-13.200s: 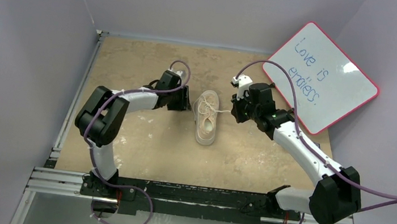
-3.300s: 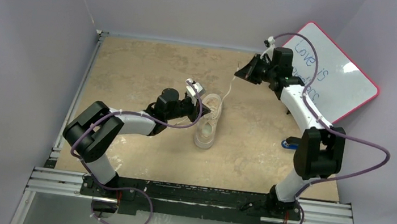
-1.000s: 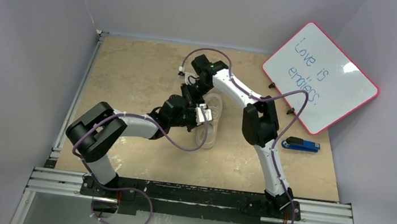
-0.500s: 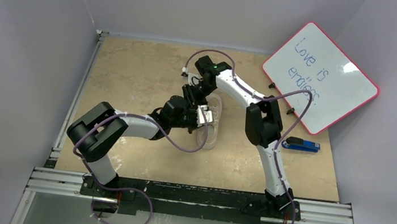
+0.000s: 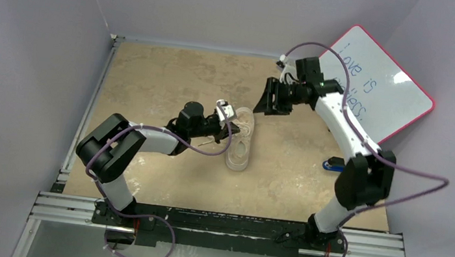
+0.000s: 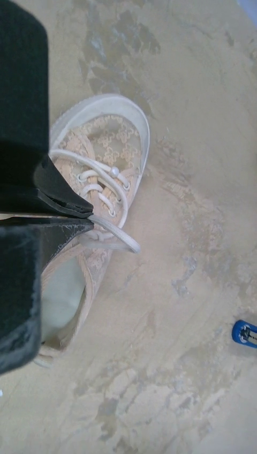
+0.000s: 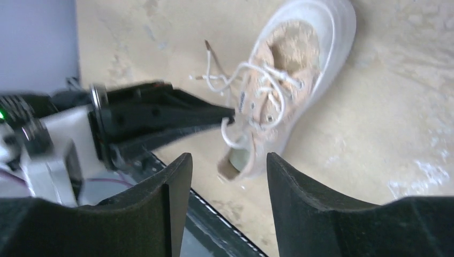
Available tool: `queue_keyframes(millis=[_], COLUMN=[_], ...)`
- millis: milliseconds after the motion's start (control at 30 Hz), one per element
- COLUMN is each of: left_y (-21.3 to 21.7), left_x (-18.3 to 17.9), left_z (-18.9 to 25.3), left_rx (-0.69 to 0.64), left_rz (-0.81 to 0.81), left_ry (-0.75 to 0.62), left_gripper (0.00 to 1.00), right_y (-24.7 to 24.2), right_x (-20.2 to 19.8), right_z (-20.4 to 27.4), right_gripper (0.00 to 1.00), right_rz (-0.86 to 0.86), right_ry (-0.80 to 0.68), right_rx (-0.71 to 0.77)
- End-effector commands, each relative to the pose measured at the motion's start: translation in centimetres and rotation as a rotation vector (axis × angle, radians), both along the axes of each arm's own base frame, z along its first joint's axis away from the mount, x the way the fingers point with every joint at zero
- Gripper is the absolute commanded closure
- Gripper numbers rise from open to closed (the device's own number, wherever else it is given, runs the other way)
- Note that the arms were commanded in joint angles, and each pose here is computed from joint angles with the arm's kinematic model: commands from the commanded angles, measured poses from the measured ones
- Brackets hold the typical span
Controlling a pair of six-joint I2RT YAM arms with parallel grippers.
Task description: Tie the shoes
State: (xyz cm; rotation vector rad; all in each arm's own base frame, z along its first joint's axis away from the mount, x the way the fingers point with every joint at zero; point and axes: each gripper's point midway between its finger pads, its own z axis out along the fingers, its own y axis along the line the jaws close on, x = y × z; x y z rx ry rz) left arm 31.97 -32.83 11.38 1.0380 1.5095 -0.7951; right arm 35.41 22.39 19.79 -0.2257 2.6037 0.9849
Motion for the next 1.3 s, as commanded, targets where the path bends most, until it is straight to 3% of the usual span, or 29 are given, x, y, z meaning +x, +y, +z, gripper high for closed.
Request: queue_keyframes(millis=[0, 133, 333, 433, 667, 800, 1000, 1267], left_y=[-1.6, -1.8, -1.6, -1.8, -2.6, -2.8, -2.8, -2.6], left_x=[-0.8, -1.3, -0.7, -0.2, 0.1, 0.4, 0.6, 0.8], left_z=[2.4, 1.9, 1.1, 0.6, 0.0, -0.3, -0.6, -0.6], left_rx=[-0.139, -0.14, -0.111, -0.105, -0.086, -0.073, -0.046, -0.03], left_rz=[-0.072, -0.099, -0.1, -0.105, -0.15, -0.16, -0.166, -0.154], left_ry=[0.105, 0.177, 0.22, 0.254, 0.295, 0.303, 0.303, 0.29], left_gripper=[1.0, 1.0, 1.0, 1.0, 1.0, 1.0, 1.0, 1.0], right_y=[-0.9, -0.7, 4.2, 6.7, 10.9, 12.3, 13.6, 15.8], right_x=[-2.1, -5.3, -11.1, -12.8, -15.8, -15.7, -11.0, -8.4], right_z=[1.2, 0.5, 1.3, 1.1, -1.9, -3.7, -6.0, -9.9], right_gripper=[0.41, 0.4, 0.39, 0.4, 0.49, 0.46, 0.44, 0.46], right_rz=[0.043, 0.165, 0.626, 0.784, 1.092, 1.125, 1.011, 1.051], right_ry=[-0.343, -0.58, -1.003, -1.117, -1.349, -1.388, -1.464, -1.444], right_rx=[-0.091, -0.164, -0.187, -0.185, -0.348, -0.443, -0.688, -0.821])
